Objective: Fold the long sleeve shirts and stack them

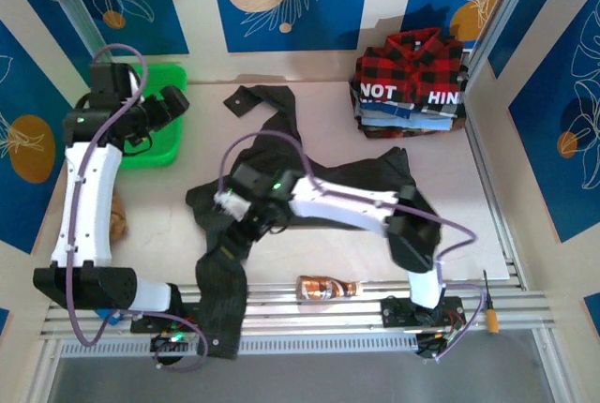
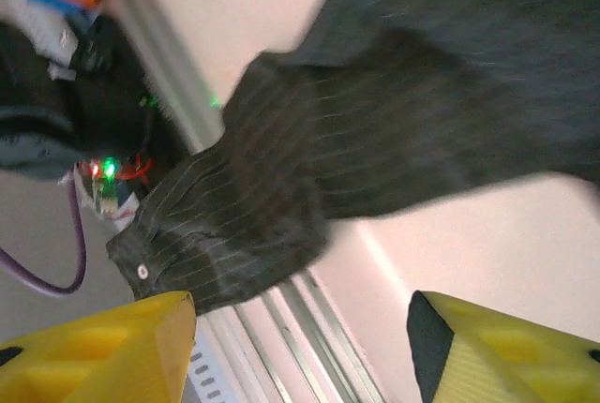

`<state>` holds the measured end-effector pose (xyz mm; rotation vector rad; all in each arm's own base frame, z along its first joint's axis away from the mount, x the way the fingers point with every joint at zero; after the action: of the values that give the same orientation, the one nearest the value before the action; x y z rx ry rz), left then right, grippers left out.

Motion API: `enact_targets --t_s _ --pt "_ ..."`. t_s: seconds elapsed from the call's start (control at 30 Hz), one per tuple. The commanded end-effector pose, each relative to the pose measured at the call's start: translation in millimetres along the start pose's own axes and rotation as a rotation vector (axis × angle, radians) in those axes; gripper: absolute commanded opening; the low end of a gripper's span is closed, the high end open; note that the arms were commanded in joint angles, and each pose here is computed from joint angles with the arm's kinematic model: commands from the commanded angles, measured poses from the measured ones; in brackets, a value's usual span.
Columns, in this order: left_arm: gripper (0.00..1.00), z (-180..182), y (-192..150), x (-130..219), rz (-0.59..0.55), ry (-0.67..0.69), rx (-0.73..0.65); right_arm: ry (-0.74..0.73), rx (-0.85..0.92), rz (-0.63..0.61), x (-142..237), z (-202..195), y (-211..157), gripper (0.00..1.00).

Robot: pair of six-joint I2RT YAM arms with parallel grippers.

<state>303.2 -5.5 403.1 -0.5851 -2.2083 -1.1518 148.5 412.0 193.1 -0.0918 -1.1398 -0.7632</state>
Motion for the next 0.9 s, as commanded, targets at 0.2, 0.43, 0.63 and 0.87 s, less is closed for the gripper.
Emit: enact_targets --t_s 0.2,0.43,0.63,0.87 --pt "1.0 5 -5 52 -0.036 -0.01 -0.025 -0.262 0.189 0.189 -93 11 -8 0.59" --pt "1.0 16 -13 68 -0.06 0.025 -0.037 -0.562 0.167 0.21 -121 -34 -2 0.27" --pt "1.0 17 -14 71 -0.072 0.024 -0.047 -0.438 -0.026 0.079 -72 -64 33 0.08" --pt "1.0 20 -29 39 -0.033 -0.038 -0.046 -0.254 -0.251 0.055 -30 -114 48 0.1"
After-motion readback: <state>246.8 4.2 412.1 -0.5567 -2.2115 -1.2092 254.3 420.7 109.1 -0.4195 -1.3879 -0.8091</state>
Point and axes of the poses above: each hand's point on the last joint's axis, 136 mm out from that joint toward the fingers, its own x axis back along the fingers, its own z axis along the line the jaws close on, y = z × x, the point moved 8 cm from there along x, back along the fingers
